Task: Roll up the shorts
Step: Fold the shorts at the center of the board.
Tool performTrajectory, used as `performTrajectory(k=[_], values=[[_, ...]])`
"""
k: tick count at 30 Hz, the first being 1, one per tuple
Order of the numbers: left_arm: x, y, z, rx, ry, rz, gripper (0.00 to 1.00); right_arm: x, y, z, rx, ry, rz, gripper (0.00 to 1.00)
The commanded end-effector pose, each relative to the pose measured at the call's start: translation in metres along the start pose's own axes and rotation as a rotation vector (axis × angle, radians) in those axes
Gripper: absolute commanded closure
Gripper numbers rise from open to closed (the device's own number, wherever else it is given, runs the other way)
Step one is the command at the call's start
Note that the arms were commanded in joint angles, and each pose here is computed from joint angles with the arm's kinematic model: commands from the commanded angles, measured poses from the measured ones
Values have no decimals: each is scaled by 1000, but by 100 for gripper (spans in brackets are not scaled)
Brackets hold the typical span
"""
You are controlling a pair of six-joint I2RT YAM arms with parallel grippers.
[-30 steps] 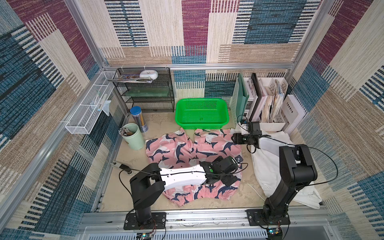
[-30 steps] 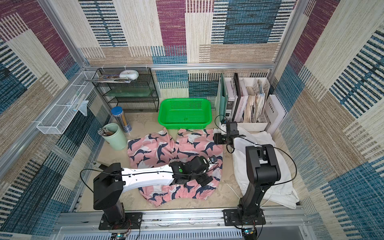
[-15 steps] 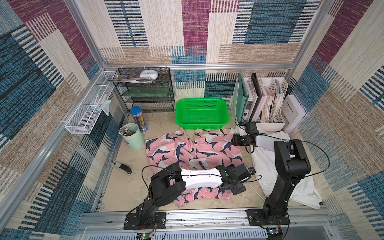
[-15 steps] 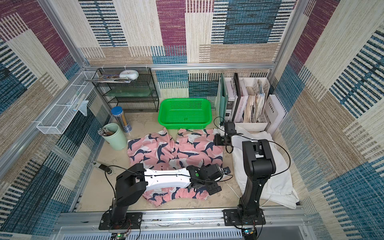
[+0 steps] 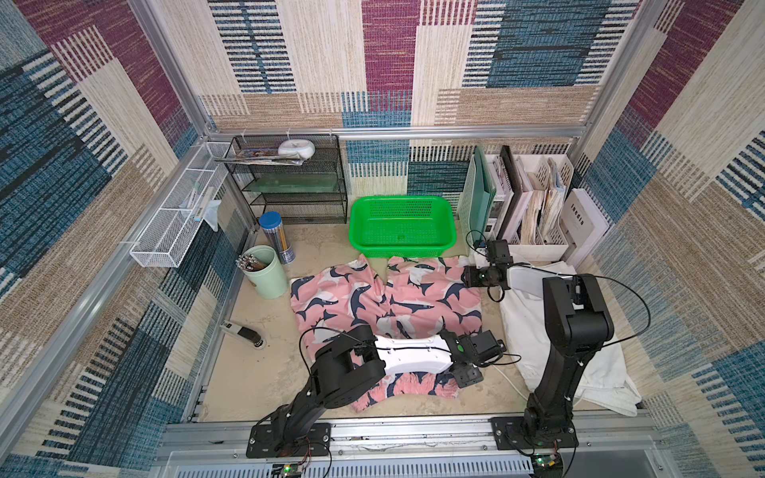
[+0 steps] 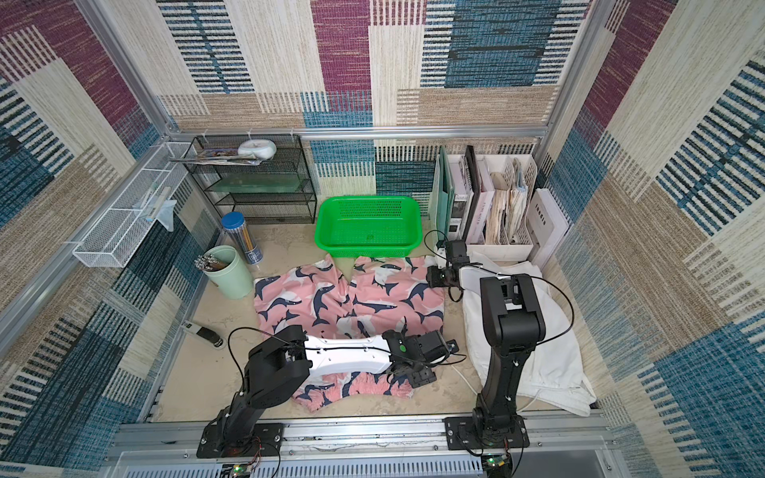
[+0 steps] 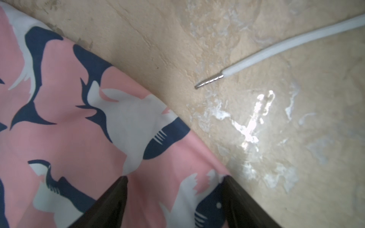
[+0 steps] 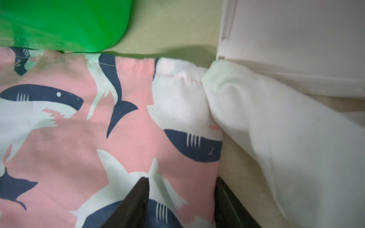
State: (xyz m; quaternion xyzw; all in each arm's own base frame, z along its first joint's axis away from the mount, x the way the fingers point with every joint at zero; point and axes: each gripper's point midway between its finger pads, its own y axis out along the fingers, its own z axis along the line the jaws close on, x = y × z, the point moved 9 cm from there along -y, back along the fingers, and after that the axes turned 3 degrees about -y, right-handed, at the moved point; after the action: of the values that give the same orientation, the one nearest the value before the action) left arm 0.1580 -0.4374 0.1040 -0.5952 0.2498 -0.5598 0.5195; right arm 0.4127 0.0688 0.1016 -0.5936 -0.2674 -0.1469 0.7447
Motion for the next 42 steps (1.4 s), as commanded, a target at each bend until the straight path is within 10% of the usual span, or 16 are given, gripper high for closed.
performTrajectory(k=[1,8,18,27,42], values=[[-19,8,-2,-22,27,109,39,-15,4,1,8,24,93,56],[-19,8,-3,-37,26,113,100,-10,-9,-2,-52,39,47,100],[10,-25,2,-53,5,-29,100,16,-64,0,-113,23,-111,100],[26,-104,25,65,-27,-211,100,52,-115,51,138,-125,-221,100],[-84,-146,40,155,-329,-177,100,73,-109,212,662,-375,-179,100]])
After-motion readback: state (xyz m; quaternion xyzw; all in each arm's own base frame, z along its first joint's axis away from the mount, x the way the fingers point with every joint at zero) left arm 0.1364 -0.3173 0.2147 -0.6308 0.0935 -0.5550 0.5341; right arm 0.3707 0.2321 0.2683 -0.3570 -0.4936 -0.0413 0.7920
